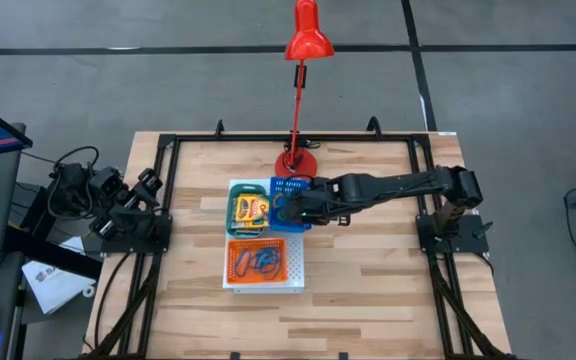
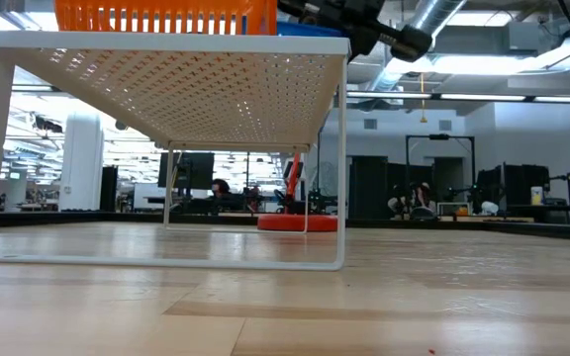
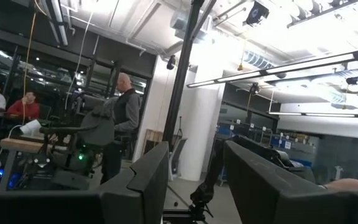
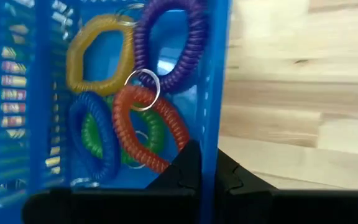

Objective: Pick & Place Office Desk Supplies
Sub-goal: Put the blue bin on the shelf containing spring keychains

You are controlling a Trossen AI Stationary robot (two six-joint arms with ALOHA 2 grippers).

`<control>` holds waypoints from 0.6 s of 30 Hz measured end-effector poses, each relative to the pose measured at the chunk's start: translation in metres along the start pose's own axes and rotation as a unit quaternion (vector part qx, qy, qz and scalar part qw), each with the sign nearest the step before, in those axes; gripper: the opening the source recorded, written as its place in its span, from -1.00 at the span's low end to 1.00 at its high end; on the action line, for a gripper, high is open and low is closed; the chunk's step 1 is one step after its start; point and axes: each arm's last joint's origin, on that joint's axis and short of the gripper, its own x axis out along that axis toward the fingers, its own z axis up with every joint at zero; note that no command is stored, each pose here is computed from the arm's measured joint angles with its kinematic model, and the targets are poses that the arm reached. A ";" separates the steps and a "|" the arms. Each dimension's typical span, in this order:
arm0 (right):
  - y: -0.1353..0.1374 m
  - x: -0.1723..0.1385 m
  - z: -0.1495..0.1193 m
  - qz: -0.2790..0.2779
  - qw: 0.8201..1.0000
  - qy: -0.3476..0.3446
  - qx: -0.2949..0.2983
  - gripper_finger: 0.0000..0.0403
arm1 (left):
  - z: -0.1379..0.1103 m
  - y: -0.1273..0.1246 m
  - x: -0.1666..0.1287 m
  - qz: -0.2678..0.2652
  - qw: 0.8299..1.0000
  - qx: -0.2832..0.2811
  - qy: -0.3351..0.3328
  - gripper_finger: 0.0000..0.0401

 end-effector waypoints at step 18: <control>0.017 0.014 0.008 0.040 0.998 -0.008 -0.055 -0.64 | 0.000 -0.001 0.000 -0.016 1.000 0.000 0.002 -0.26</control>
